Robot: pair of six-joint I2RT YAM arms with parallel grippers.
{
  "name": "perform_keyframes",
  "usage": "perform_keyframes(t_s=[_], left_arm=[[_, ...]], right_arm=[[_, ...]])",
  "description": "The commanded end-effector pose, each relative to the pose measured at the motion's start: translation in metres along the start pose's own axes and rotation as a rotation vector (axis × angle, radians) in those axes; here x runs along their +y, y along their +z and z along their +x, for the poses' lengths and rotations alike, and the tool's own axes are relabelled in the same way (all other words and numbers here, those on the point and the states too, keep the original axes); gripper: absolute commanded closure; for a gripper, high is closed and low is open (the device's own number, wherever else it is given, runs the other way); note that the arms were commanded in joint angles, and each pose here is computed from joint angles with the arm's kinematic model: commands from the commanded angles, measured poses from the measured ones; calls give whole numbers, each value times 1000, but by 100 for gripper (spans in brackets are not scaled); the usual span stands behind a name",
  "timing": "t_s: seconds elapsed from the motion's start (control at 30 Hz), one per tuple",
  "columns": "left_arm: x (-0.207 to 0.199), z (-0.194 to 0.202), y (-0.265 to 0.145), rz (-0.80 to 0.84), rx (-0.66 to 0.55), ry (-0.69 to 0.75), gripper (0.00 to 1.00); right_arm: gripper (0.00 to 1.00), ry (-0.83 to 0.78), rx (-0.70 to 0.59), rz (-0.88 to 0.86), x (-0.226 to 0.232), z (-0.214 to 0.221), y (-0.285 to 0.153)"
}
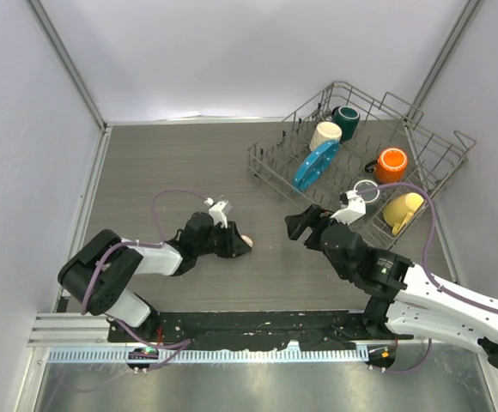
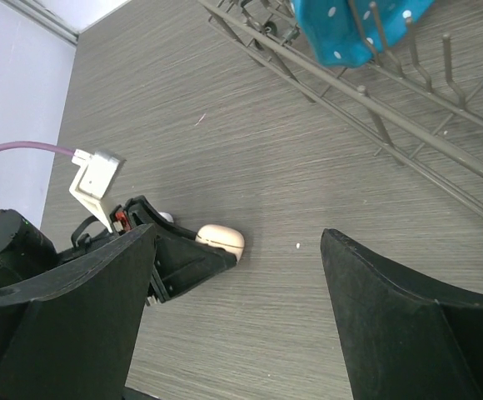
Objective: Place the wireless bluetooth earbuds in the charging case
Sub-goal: Place the charging case at the center of the board, then reset both arms
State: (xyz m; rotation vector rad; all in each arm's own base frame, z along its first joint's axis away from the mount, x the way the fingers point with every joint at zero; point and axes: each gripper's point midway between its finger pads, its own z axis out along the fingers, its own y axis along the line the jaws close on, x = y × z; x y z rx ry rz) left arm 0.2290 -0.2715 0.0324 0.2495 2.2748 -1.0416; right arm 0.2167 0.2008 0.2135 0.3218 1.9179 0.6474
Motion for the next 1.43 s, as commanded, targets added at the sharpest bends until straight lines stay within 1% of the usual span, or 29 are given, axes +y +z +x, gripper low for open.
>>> perform_keyframes(t_s=[0.0, 0.03, 0.07, 0.2, 0.23, 0.3, 0.4, 0.43, 0.5, 0.6, 0.77, 0.8, 0.83, 0.87, 0.93, 0.97, 1.03, 1.13, 1.17, 1.23, 1.27, 1.4], left_arm=[[-7, -29, 7, -4, -82, -28, 77], [-4, -30, 7, -22, -89, -33, 75], [-3, -29, 8, -34, -79, -36, 69], [5, -28, 5, -87, -63, -19, 55], [7, -30, 4, -103, -67, -11, 50], [8, -32, 0, -123, -67, 5, 47], [14, -35, -7, -168, -74, 25, 35], [10, -43, -12, -167, -98, 36, 8], [16, -47, -20, -220, -117, 44, 1], [17, -68, -40, -285, -211, 46, 0], [-3, -107, -76, -304, -359, 55, 0], [-2, -116, -84, -333, -400, 25, 0], [-2, -119, -94, -365, -402, 19, 0], [-8, -125, -105, -361, -425, 30, 0], [-15, -131, -117, -365, -428, 72, 0], [-19, -137, -124, -362, -455, 77, 0], [-13, -142, -135, -412, -496, 36, 0], [-13, -146, -142, -414, -550, -33, 0], [-10, -145, -142, -423, -552, -40, 0], [-5, -144, -145, -452, -551, -35, 0], [-4, -144, -146, -459, -545, -6, 0], [-1, -152, -161, -486, -618, 20, 0]], right_arm=[[14, 24, -45, 34, -10, -7, -2], [14, 23, -47, 40, -12, -7, -2], [14, 23, -48, 39, -12, -8, -2], [14, 11, -48, 48, -15, -7, -2], [14, 7, -51, 53, -16, -8, -2], [14, 11, -50, 51, -16, -8, -3], [15, 17, -57, 54, -18, -9, -4], [14, 17, -58, 53, -18, -9, -4], [14, 13, -63, 63, -21, -10, -5], [14, 1, -73, 74, -25, -12, -6], [13, -17, -93, 93, -33, -18, -10], [13, -27, -98, 95, -34, -19, -11], [13, -31, -105, 94, -34, -22, -11], [13, -33, -109, 95, -34, -24, -12], [13, -56, -114, 96, -33, -28, -13], [13, -59, -119, 92, -30, -32, -13], [12, -84, -118, 99, -30, -33, -13], [12, -102, -114, 101, -27, -34, -12], [12, -106, -115, 97, -25, -36, -12], [12, -109, -108, 87, -20, -38, -11], [12, -117, -103, 81, -17, -37, -11], [12, -137, -93, 70, -11, -38, -10]])
